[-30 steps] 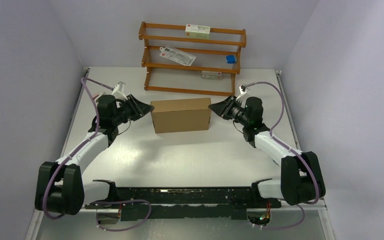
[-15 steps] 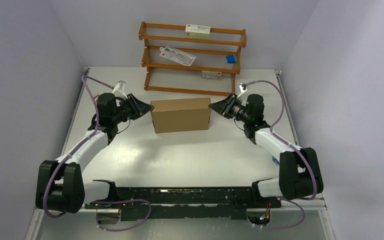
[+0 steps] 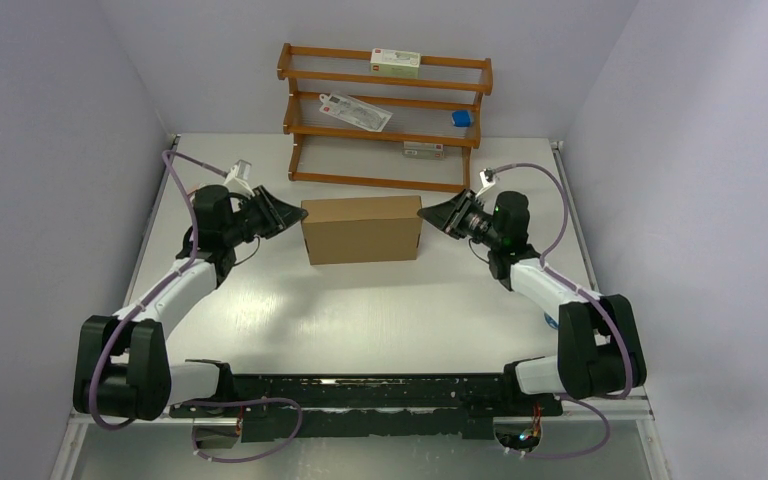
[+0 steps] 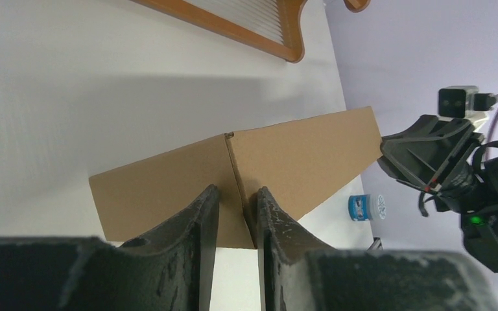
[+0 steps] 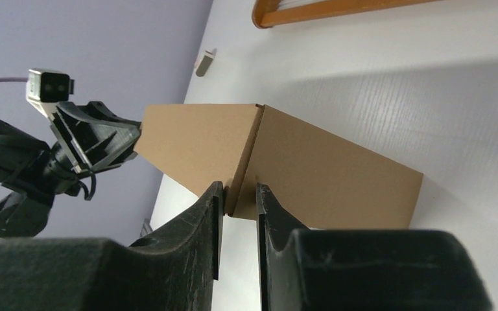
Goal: Fold the paper box
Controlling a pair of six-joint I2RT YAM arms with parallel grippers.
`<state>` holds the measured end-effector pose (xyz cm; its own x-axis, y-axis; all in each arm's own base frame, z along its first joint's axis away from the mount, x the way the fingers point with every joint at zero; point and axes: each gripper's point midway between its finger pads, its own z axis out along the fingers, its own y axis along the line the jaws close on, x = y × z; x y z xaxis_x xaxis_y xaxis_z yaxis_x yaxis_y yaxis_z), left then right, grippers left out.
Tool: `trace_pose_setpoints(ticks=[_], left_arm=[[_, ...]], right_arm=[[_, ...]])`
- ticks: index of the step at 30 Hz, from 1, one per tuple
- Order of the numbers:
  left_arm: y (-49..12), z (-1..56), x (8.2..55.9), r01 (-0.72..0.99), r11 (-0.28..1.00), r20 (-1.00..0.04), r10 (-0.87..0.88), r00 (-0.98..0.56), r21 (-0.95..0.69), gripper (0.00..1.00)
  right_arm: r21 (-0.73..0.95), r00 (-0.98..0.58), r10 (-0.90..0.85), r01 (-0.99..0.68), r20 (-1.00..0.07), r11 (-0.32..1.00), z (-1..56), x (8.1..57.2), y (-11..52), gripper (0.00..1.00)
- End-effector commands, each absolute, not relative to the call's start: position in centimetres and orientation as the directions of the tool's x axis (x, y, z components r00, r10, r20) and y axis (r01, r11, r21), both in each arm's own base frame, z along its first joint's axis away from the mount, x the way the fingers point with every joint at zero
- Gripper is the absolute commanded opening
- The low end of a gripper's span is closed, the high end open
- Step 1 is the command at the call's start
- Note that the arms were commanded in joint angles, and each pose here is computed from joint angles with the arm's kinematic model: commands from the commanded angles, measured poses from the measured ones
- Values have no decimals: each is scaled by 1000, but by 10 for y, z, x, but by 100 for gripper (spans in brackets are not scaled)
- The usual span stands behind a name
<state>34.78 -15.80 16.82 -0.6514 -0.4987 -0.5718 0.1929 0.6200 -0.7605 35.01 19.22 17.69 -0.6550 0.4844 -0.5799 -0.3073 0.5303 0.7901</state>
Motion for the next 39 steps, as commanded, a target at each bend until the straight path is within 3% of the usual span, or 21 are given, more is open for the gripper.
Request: trace_pose_setpoints(ticks=[1,7,18,24,26,32,39], left_arm=[[-125,57,285,-151,788,-339,-418,-843,-596,31],[-120,100,313,-71,821,-453,-382,-805,-566,50],[-97,202,361,73,911,-721,-271,-637,-406,78],[-84,210,354,84,942,-779,-217,-588,-326,90],[-84,209,350,93,944,-786,-205,-584,-315,96],[-84,208,336,104,964,-813,-146,-564,-246,97],[-102,207,326,166,953,-823,-124,-554,-255,97]], right_arm=[[716,-796,370,-110,-479,690,112,320,176,20],[627,-727,304,-219,-615,747,154,344,170,48],[487,-585,130,-508,-800,710,213,351,184,82],[333,-450,2,-657,-893,677,244,354,200,96],[252,-408,-93,-710,-908,657,245,351,213,98],[-38,-207,-380,-837,-901,546,249,346,256,100],[-59,-249,-402,-785,-881,617,241,366,250,100]])
